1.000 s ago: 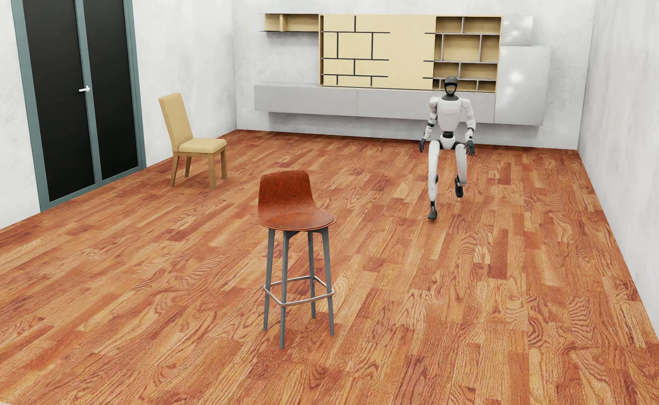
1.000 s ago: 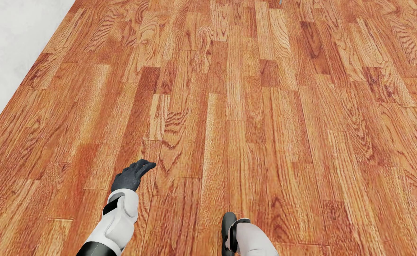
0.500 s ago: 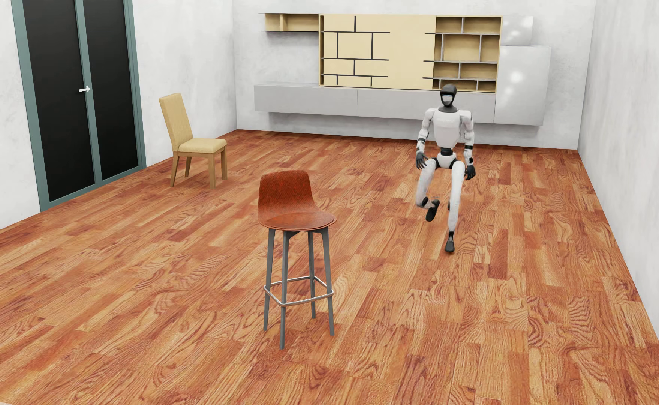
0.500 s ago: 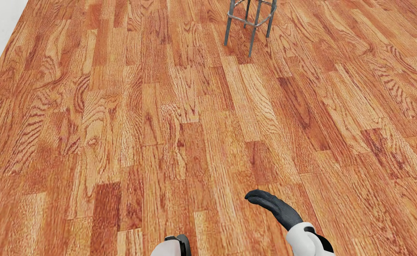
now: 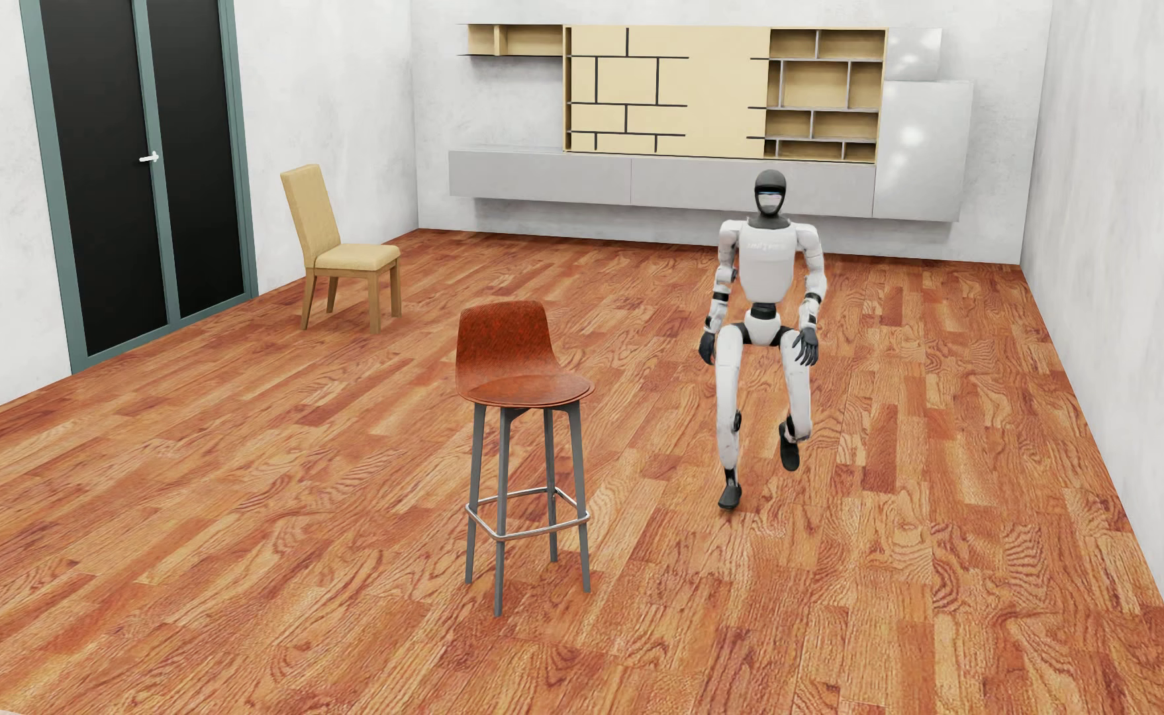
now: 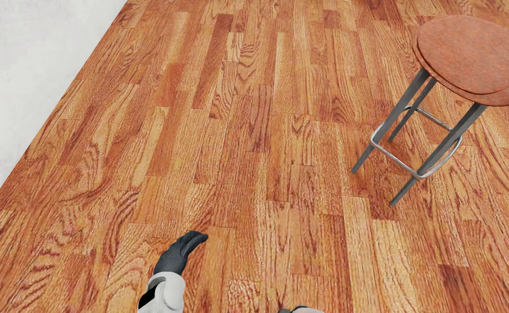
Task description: Move towards the stool
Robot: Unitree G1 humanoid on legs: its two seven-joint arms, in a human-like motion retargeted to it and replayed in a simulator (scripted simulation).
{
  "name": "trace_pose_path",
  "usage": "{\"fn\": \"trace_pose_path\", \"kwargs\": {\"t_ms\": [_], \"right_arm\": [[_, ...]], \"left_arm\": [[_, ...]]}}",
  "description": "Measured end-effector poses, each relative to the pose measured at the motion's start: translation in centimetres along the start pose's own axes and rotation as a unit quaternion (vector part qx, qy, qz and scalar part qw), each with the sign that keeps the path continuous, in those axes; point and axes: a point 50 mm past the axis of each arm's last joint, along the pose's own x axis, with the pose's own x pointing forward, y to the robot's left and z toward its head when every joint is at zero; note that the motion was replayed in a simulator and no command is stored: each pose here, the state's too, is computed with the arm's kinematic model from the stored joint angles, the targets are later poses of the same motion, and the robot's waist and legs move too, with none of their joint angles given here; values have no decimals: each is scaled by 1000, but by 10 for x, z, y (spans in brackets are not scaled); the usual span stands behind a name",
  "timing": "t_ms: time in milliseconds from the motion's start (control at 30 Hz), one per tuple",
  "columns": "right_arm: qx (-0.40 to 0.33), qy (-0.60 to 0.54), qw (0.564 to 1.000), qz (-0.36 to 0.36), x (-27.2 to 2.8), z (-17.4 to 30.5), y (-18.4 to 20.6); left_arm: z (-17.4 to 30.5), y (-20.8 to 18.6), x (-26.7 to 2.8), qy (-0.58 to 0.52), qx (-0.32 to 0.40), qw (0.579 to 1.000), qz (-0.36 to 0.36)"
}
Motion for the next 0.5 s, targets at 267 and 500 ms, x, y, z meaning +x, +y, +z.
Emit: {"fn": "trace_pose_path", "kwargs": {"t_ms": [267, 500], "right_arm": [[-61, -591, 753, -283, -138, 215, -120], [58, -393, 883, -251, -72, 109, -62]], "left_arm": [[-165, -79, -150, 357, -20, 893, -275], [-113, -72, -65, 226, 138, 936, -231]]}}
